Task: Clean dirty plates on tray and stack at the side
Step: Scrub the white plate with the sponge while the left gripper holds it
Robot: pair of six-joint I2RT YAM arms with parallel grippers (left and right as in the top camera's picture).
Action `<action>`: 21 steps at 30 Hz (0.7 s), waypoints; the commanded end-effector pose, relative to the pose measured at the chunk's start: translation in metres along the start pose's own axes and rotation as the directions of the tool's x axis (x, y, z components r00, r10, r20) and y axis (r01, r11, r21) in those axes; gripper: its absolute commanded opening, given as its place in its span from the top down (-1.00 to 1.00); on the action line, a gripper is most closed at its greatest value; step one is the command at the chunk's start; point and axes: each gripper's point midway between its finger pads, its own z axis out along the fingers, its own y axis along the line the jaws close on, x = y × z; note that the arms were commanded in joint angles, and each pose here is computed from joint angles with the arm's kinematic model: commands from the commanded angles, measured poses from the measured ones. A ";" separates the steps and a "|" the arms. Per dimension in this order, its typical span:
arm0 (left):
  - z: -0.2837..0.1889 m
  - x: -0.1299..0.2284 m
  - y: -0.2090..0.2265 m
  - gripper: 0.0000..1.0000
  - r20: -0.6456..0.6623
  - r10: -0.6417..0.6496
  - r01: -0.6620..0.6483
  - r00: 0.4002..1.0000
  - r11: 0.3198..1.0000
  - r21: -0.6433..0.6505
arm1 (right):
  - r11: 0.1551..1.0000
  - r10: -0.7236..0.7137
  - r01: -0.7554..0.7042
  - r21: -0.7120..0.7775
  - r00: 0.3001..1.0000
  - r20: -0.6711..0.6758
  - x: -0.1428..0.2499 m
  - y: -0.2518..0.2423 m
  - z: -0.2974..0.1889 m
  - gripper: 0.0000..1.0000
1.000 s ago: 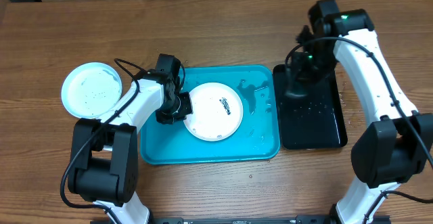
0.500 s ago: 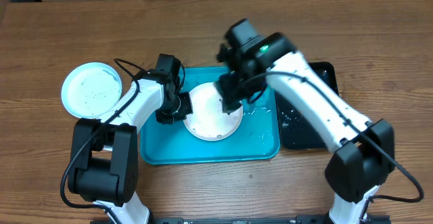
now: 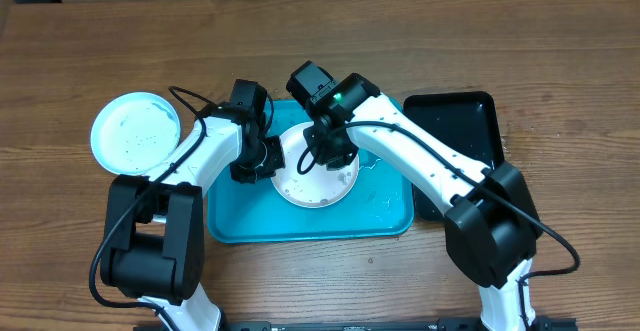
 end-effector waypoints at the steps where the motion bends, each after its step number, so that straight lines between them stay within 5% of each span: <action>1: 0.005 -0.001 0.010 0.89 -0.002 -0.025 0.024 1.000 0.999 -0.036 | 0.999 0.013 -0.014 0.037 1.000 0.016 -0.007 -0.006 0.008 0.93; 21: 0.005 -0.001 0.010 0.91 -0.002 -0.025 0.025 1.000 0.999 -0.037 | 0.994 0.025 -0.030 0.107 0.999 0.048 -0.001 -0.025 0.052 0.93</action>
